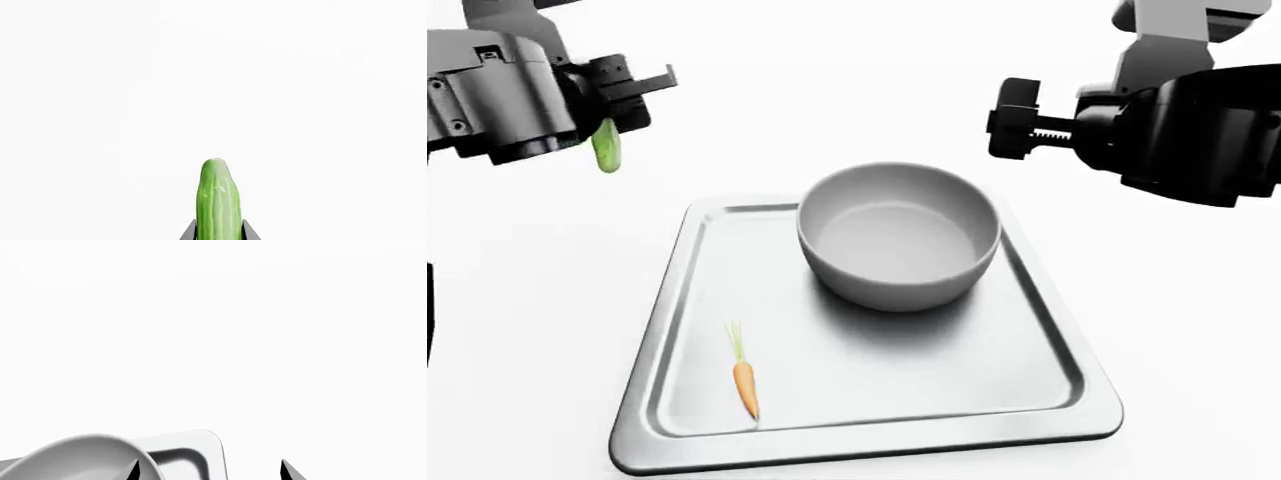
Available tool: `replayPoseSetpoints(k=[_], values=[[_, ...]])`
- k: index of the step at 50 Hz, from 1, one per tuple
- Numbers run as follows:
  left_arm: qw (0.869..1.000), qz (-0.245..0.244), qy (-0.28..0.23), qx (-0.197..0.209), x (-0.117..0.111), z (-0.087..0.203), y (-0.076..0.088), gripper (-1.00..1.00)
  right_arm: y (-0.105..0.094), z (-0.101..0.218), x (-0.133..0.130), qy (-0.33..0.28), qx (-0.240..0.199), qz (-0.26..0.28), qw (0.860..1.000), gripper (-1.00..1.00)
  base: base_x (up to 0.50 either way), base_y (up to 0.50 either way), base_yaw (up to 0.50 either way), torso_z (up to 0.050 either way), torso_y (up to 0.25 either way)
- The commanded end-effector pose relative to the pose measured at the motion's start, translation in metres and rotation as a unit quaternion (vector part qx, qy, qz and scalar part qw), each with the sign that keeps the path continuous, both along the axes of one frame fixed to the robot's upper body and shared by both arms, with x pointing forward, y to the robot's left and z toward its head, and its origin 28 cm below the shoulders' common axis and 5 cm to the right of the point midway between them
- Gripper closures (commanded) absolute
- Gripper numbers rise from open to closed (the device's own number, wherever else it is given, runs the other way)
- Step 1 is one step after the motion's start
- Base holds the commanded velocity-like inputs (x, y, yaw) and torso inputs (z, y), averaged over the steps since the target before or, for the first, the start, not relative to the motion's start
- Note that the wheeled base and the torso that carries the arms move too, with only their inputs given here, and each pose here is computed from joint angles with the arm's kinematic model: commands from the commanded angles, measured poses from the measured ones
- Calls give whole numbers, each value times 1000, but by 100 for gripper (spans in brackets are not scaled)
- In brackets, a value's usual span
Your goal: Place the two vegetables and bowl onto the tray for setting up a vegetable dip station.
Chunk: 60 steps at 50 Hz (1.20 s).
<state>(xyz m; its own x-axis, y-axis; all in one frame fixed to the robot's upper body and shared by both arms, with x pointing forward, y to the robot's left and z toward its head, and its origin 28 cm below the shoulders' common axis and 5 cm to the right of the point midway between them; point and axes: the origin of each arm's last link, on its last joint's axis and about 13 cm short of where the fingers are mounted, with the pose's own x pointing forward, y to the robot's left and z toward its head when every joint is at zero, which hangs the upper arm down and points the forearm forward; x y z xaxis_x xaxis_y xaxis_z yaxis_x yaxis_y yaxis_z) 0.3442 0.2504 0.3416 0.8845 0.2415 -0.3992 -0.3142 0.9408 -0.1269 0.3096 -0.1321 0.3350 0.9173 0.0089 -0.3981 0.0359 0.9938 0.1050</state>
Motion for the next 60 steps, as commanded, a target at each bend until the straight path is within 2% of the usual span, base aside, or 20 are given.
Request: replayPoseSetpoints(k=[1,6,7,14,25,60], values=[[996,-79,-12,46,-44,-9,-22,100,1,3,-2,-4,-2,1,1000,-100,0,0,0,0,0],[993,-106,-9,44,-59,-15,-33,100,0,4,-2,-5,0,1,1000,-100,0,0,0,0,0],[991,-121,-12,55,-62,-16,-36,100,0,4,-2,-5,0,0,1000,-100,0,0,0,0,0],[986,-165,3,32,-81,-23,-51,100,-1,4,-2,-5,2,-2,1000,-100,0,0,0,0,0],[980,-198,5,22,-91,-24,-64,100,-1,3,-1,-4,0,-1,1000,-100,0,0,0,0,0],[979,-202,25,26,-91,-45,-66,100,0,1,-1,-3,-2,0,1000,-100,0,0,0,0,0]])
